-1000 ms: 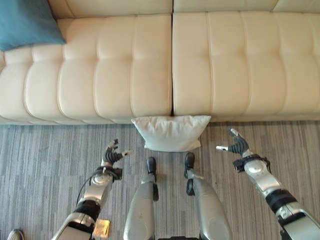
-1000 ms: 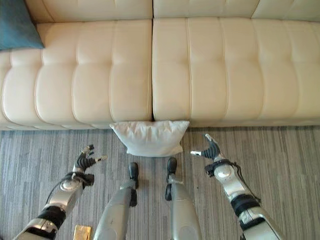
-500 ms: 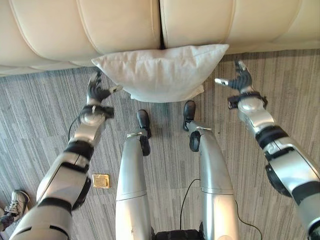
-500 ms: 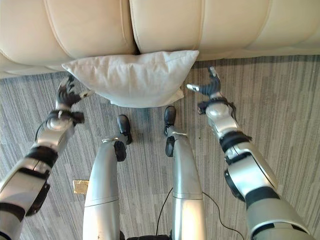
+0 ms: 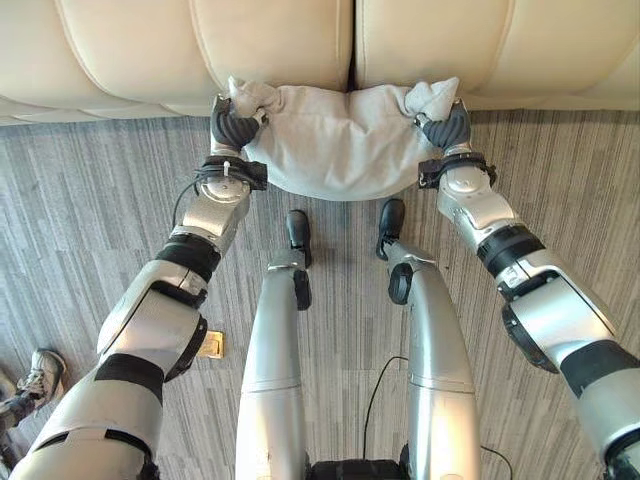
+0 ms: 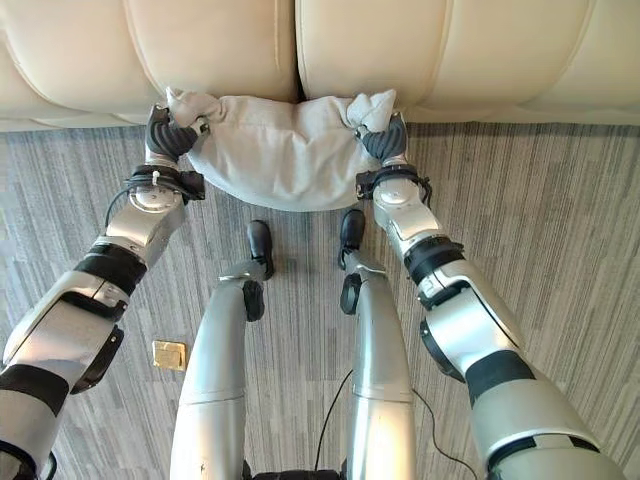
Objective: Pick up all the scattered cushions and arrange them neatly on the sofa.
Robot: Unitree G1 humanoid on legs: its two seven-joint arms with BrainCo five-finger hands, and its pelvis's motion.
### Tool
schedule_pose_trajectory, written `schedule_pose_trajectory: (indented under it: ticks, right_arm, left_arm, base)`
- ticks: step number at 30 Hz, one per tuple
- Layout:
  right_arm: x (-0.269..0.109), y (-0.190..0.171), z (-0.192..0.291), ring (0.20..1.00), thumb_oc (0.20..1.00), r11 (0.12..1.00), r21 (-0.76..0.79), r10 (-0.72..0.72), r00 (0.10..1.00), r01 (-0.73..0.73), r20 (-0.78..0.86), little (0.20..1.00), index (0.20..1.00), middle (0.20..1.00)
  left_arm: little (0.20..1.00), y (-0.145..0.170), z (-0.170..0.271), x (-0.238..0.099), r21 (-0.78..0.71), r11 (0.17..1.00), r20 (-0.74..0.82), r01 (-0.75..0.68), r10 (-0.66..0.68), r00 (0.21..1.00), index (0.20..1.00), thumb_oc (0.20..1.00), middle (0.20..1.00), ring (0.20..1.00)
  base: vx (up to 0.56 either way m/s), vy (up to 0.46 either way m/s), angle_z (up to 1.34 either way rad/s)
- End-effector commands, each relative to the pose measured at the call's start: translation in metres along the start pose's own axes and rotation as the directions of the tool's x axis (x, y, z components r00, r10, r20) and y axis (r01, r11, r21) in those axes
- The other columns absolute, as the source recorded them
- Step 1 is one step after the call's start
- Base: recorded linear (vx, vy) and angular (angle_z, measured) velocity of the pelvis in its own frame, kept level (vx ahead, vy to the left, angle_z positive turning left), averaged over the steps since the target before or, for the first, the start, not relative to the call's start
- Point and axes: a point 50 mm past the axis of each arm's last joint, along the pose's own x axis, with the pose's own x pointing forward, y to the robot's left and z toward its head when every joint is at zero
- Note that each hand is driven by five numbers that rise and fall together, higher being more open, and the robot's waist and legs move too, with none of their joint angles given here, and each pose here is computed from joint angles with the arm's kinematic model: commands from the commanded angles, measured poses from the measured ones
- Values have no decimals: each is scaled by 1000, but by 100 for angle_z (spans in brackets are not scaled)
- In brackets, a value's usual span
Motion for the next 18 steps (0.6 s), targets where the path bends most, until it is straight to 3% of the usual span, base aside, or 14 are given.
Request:
schedule_pose_trajectory:
  ticks: [1, 5, 6, 8, 9, 14, 18]
  right_arm:
    - [-26, 44, 29, 200, 200, 970, 103, 190, 953, -219, 234, 200, 200, 200]
    - [-59, 34, -1, 200, 200, 956, 144, 221, 951, -255, 218, 200, 200, 200]
    - [-78, 28, -14, 200, 200, 948, 169, 232, 949, -270, 214, 200, 200, 200]
    - [-79, 28, -14, 200, 200, 948, 169, 232, 949, -270, 212, 200, 200, 200]
    - [-99, 22, -21, 200, 200, 935, 202, 244, 943, -290, 225, 200, 200, 200]
    - [-145, -7, -31, 200, 200, 915, 212, 290, 926, -342, 242, 200, 200, 200]
    - [-162, -18, -27, 200, 200, 909, 201, 309, 914, -366, 264, 200, 200, 200]
  left_arm:
    - [200, -33, 27, -21, -165, 978, 211, 124, -88, 973, 200, 200, 200, 200]
    - [200, -22, -6, -55, -200, 974, 138, 107, -81, 987, 200, 200, 200, 200]
    - [200, -17, -24, -76, -226, 969, 87, 99, -82, 993, 200, 200, 200, 200]
    - [200, -17, -25, -77, -226, 969, 85, 99, -82, 993, 200, 200, 200, 200]
    - [200, -12, -41, -100, -228, 968, 34, 102, -97, 995, 200, 200, 200, 200]
    - [200, 17, -68, -151, -73, 984, -69, 161, -166, 984, 200, 200, 200, 200]
    - [200, 25, -69, -166, -42, 981, -82, 190, -193, 978, 200, 200, 200, 200]
  base:
    - [0, 0, 0]
    - [45, -7, -10]
    - [158, -21, -13]
    - [117, -13, -6]
    - [194, -5, -6]
    - [240, -10, -12]
    - [158, -36, -7]
